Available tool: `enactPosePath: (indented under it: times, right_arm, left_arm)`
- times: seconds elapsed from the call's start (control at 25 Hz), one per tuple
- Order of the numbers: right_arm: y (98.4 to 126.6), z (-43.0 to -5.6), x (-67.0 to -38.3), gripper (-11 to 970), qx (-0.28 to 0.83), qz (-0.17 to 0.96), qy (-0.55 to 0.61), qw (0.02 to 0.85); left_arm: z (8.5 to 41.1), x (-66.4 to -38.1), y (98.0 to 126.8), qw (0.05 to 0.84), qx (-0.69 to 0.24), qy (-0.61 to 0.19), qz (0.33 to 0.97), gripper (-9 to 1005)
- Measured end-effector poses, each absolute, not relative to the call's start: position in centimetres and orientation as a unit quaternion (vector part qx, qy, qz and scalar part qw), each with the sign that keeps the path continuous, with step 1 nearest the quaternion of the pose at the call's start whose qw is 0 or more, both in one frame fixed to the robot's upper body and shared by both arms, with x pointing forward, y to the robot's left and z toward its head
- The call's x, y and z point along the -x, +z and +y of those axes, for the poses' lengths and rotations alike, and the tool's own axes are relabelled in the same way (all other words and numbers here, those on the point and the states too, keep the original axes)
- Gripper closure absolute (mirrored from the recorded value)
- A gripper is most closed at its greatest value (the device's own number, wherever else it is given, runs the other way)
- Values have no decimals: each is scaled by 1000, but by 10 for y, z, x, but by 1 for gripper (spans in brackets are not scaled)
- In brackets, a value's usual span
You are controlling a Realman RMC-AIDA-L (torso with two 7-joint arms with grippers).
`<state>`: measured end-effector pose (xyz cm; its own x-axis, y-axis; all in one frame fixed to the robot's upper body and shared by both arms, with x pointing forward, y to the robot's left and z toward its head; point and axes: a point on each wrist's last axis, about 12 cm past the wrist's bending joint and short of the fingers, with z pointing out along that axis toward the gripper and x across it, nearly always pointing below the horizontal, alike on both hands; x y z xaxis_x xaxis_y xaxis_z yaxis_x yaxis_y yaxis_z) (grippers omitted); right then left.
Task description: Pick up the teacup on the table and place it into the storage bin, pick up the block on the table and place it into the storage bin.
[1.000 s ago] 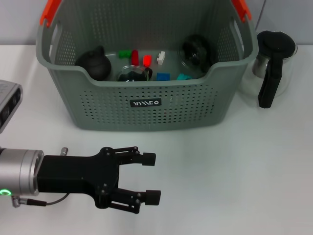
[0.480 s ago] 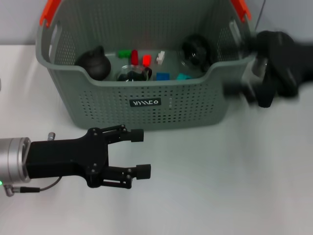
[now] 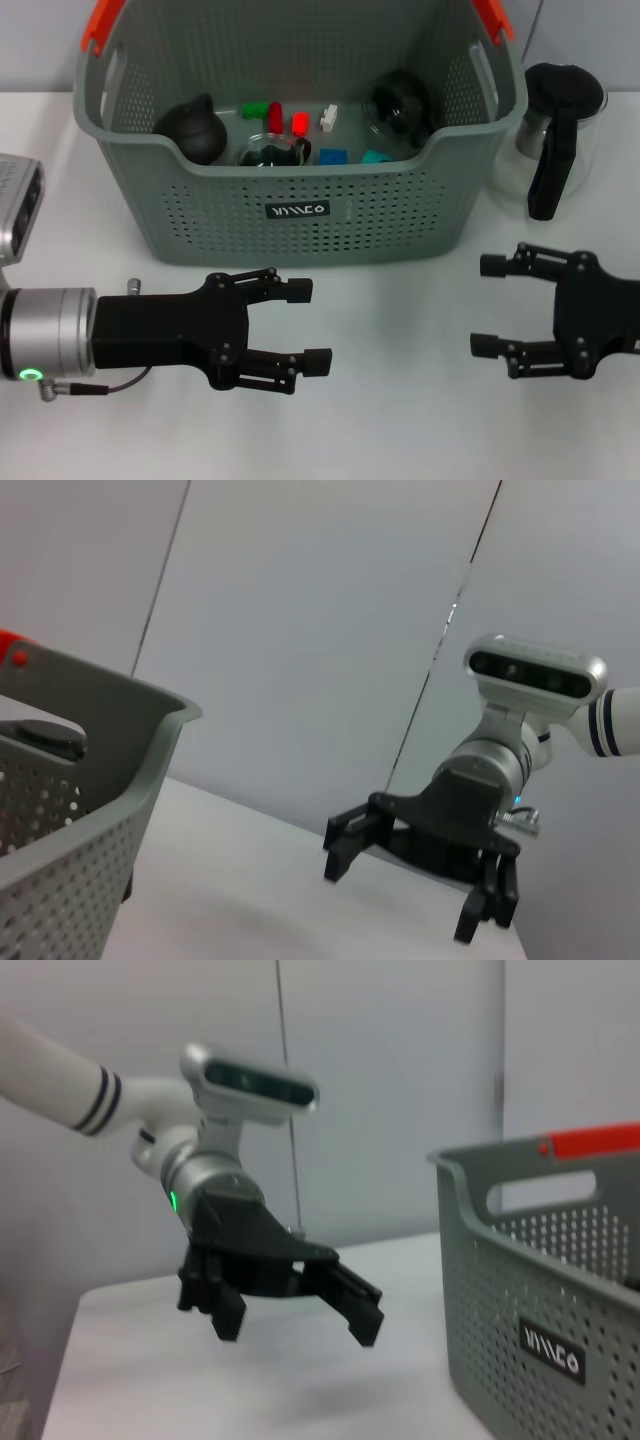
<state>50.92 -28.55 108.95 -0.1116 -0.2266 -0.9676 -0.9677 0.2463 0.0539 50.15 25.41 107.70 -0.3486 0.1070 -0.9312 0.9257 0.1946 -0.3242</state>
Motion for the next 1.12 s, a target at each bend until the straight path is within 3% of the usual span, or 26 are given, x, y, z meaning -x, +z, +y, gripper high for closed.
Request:
enactPosePath:
  times: [1.12]
  right_arm:
    - [1081, -280, -515, 47, 468, 650, 385, 460]
  left_arm:
    - [252, -500, 1070, 400, -392, -493, 665, 62]
